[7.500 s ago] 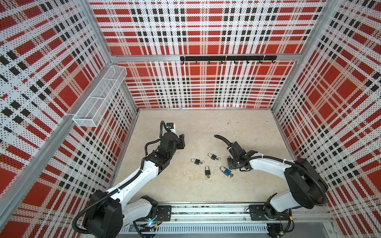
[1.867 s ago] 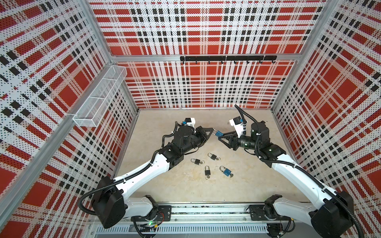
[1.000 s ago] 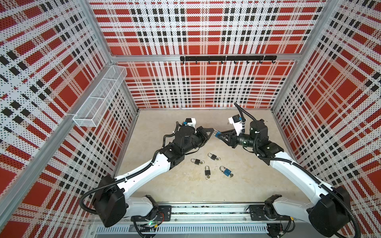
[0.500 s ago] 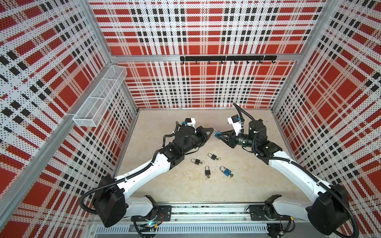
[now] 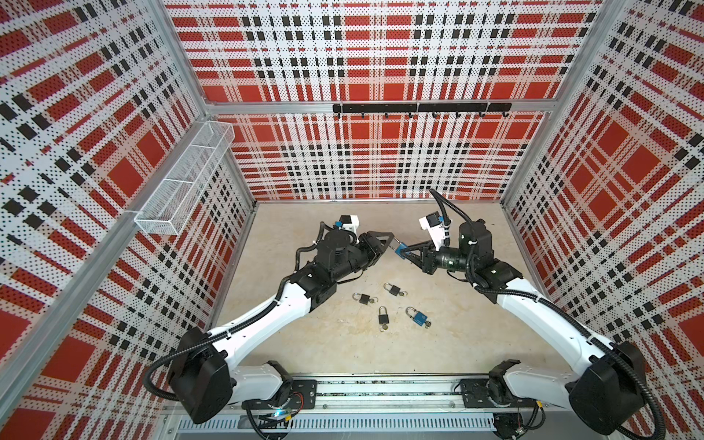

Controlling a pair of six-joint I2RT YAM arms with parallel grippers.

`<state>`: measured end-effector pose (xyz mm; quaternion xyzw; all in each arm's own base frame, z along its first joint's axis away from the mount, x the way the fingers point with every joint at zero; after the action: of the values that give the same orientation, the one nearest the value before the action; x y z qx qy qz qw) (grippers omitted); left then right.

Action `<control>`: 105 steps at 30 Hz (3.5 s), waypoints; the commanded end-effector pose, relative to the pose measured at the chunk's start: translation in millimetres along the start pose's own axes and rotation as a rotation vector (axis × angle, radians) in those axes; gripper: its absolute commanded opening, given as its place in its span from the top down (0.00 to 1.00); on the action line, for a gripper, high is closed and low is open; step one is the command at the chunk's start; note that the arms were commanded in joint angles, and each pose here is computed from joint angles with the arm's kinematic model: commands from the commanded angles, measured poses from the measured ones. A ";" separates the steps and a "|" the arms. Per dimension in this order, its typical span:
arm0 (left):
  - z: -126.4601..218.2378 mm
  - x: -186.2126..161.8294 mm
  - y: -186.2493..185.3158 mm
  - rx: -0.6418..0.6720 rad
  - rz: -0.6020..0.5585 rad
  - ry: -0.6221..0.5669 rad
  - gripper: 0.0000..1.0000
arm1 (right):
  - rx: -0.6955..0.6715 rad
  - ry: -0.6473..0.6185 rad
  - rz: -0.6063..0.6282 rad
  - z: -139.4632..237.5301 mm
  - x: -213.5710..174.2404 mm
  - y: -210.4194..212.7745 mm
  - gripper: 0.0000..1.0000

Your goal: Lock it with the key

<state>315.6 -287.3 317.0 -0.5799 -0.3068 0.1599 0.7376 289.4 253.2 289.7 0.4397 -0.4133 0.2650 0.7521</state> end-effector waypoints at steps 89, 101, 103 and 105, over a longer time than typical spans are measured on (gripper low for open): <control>42.9 -48.5 -28.9 -0.220 -0.429 0.398 1.00 | 0.528 0.028 -0.218 36.9 46.9 104.0 1.00; 39.1 -71.8 -31.7 -0.231 -0.407 0.423 1.00 | 0.478 -0.015 -0.218 33.1 52.5 97.5 1.00; 38.9 -73.4 -30.1 -0.226 -0.397 0.424 1.00 | 0.468 -0.022 -0.214 33.4 53.9 97.0 1.00; 39.2 -76.2 -30.3 -0.228 -0.393 0.427 1.00 | 0.433 -0.020 -0.213 31.7 52.9 92.6 1.00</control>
<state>259.4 -287.5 360.3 -0.5970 -0.3463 -0.1160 0.7143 237.3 266.8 348.7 0.6395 -0.2254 0.2155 0.7027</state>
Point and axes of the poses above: each gripper's point midway between its finger pads, its own z axis back along the fingers, its own y axis along the line the jaws close on, x = y × z, the point moved 1 cm from there along z, back along the fingers, and after that the axes turned 3 degrees about z, right-handed, at the moved point
